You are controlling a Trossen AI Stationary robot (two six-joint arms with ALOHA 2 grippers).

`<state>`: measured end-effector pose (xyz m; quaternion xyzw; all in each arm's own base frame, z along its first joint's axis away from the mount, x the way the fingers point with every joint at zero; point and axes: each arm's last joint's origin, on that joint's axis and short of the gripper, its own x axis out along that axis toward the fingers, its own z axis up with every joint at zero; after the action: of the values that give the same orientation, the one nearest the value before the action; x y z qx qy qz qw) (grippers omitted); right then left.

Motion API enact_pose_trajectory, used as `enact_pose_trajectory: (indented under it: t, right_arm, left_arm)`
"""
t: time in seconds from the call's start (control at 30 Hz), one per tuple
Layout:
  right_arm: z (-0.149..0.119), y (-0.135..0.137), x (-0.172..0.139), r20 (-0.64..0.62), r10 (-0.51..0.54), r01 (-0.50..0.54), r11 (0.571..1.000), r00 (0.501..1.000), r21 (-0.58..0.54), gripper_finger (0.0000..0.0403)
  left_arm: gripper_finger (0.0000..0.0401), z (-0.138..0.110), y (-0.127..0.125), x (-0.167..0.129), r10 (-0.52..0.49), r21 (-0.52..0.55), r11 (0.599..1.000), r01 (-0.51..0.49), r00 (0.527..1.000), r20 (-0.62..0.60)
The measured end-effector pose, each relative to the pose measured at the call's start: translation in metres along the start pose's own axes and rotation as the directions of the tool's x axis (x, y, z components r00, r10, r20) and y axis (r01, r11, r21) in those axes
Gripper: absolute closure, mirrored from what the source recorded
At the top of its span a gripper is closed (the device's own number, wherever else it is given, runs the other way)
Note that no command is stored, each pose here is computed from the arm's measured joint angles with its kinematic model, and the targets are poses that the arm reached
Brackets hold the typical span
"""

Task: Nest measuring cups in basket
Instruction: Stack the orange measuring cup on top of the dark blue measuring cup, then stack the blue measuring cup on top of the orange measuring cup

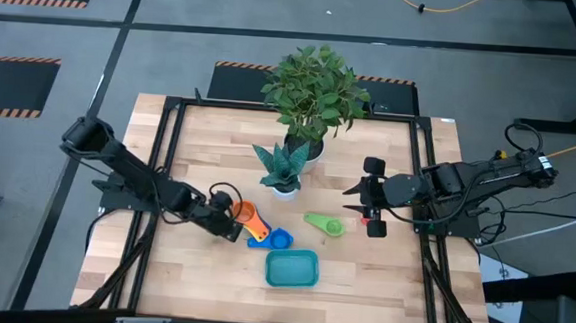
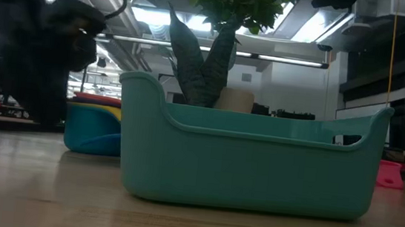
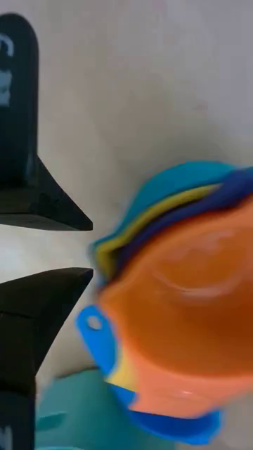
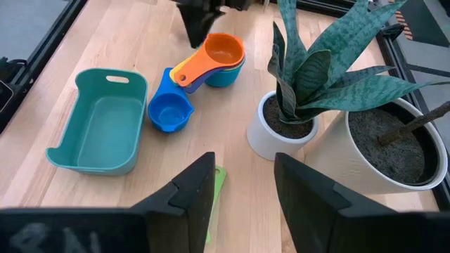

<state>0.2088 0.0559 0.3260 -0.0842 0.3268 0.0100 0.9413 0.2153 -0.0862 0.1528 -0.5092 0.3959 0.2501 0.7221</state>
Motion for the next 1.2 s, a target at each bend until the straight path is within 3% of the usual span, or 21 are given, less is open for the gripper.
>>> enact_pose_trajectory:
  t: [0.2,0.57,0.83,1.1,1.2]
  right_arm:
    - [0.000,0.000,0.000,0.004,0.000,0.000,1.000,1.000,0.003,0.0250]
    - [0.000,0.000,0.000,0.004,0.000,0.000,1.000,1.000,0.003,0.0250]
    - [0.000,0.000,0.000,0.003,0.000,0.000,1.000,1.000,0.005,0.0250]
    - [-0.003,0.000,0.000,-0.028,0.011,-0.010,0.999,1.000,0.045,0.0250]
    - [-0.005,0.001,0.000,-0.053,0.033,-0.031,0.999,0.998,0.039,0.0250]
  left_arm:
    - [0.0313,0.012,0.001,0.000,0.010,-0.036,0.999,-0.007,0.997,0.075]
    - [0.0313,0.022,0.017,0.000,0.174,-0.043,0.984,-0.170,0.977,0.125]
    - [0.0313,0.036,0.020,0.000,0.207,0.001,0.977,-0.212,0.955,0.212]
    - [0.0313,0.041,0.025,-0.011,0.232,0.066,0.968,-0.244,0.962,0.145]
    - [0.0313,0.042,0.023,-0.023,0.187,0.116,0.972,-0.205,0.971,0.150]
